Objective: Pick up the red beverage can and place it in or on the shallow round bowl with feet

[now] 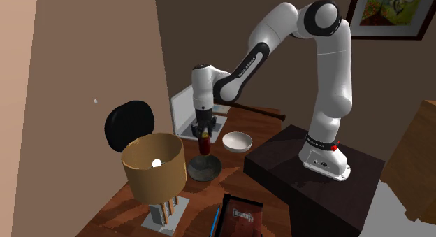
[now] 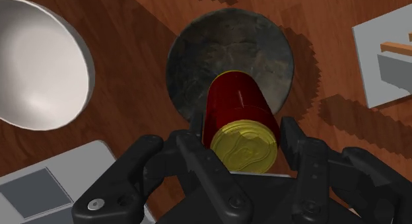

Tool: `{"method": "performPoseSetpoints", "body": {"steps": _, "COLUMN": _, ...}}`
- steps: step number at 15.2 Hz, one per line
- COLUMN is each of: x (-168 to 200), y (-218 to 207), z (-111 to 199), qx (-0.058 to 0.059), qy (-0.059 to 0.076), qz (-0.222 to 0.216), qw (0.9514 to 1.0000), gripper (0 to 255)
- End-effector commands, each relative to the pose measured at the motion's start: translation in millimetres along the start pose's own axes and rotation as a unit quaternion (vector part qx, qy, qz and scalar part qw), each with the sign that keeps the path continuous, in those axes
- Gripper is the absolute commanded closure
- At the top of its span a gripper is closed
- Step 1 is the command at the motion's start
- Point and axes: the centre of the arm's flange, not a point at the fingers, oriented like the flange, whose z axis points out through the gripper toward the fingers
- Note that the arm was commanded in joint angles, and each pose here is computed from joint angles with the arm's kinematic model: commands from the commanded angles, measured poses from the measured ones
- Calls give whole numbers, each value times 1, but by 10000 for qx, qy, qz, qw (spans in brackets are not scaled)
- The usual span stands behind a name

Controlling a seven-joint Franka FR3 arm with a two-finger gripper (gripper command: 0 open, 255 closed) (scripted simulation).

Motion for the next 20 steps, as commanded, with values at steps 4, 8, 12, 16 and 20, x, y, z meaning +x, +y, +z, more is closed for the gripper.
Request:
{"method": "performPoseSetpoints", "body": {"steps": 4, "x": 1, "y": 1, "z": 27, "qx": 2, "qy": 3, "qz": -1, "qw": 10000, "gripper": 255}}
{"method": "performPoseSetpoints", "body": {"steps": 8, "x": 1, "y": 1, "z": 48, "qx": 2, "qy": 3, "qz": -1, "qw": 10000, "gripper": 255}}
{"method": "performPoseSetpoints", "body": {"steps": 12, "x": 1, "y": 1, "z": 69, "qx": 2, "qy": 3, "qz": -1, "qw": 10000, "gripper": 255}}
{"method": "performPoseSetpoints", "body": {"steps": 16, "x": 1, "y": 1, "z": 83, "qx": 2, "qy": 3, "qz": -1, "qw": 10000, "gripper": 255}}
{"method": "performPoseSetpoints", "body": {"steps": 20, "x": 1, "y": 1, "z": 83, "qx": 2, "qy": 3, "qz": -1, "qw": 10000, "gripper": 255}}
